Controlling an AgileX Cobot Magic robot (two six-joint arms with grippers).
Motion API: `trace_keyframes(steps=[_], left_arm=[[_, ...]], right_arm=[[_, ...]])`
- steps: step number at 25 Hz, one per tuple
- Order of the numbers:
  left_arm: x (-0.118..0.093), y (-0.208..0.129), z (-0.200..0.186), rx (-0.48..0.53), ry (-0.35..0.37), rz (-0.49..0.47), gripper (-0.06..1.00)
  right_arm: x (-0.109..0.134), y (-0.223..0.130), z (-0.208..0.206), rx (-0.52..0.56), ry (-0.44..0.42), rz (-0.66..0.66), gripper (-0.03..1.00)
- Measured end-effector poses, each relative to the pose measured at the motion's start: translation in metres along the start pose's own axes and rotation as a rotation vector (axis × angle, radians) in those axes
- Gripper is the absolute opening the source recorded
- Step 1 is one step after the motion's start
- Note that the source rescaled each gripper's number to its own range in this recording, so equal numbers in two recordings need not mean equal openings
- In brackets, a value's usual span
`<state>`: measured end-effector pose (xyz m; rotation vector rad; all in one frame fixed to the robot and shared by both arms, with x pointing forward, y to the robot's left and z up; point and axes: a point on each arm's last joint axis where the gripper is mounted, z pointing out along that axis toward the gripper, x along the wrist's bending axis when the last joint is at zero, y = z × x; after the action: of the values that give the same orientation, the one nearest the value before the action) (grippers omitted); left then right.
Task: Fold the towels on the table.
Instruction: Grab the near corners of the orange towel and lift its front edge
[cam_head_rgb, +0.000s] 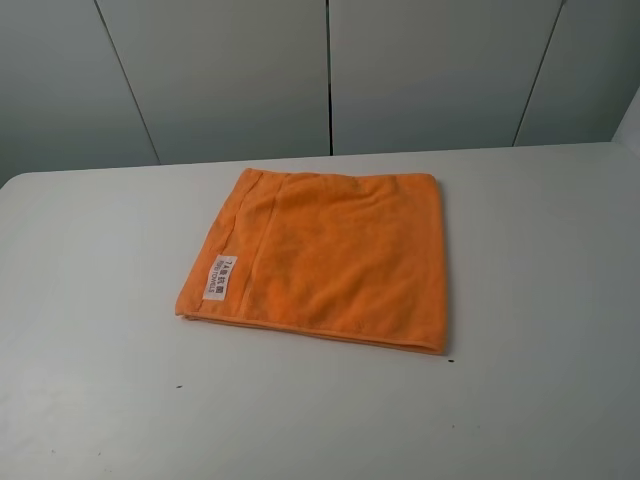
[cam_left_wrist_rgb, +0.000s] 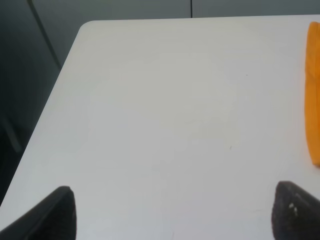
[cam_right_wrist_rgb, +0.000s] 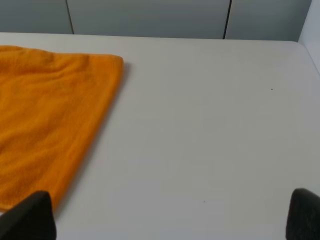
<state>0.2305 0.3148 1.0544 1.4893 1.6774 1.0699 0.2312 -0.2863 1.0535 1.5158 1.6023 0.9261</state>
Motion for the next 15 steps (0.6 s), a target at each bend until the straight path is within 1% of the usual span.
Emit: trace_keyframes(steps=[15], left_arm=[[0.0,0.0,0.0,0.0,0.0,0.0,1.0]], right_arm=[[0.0,0.0,0.0,0.0,0.0,0.0,1.0]])
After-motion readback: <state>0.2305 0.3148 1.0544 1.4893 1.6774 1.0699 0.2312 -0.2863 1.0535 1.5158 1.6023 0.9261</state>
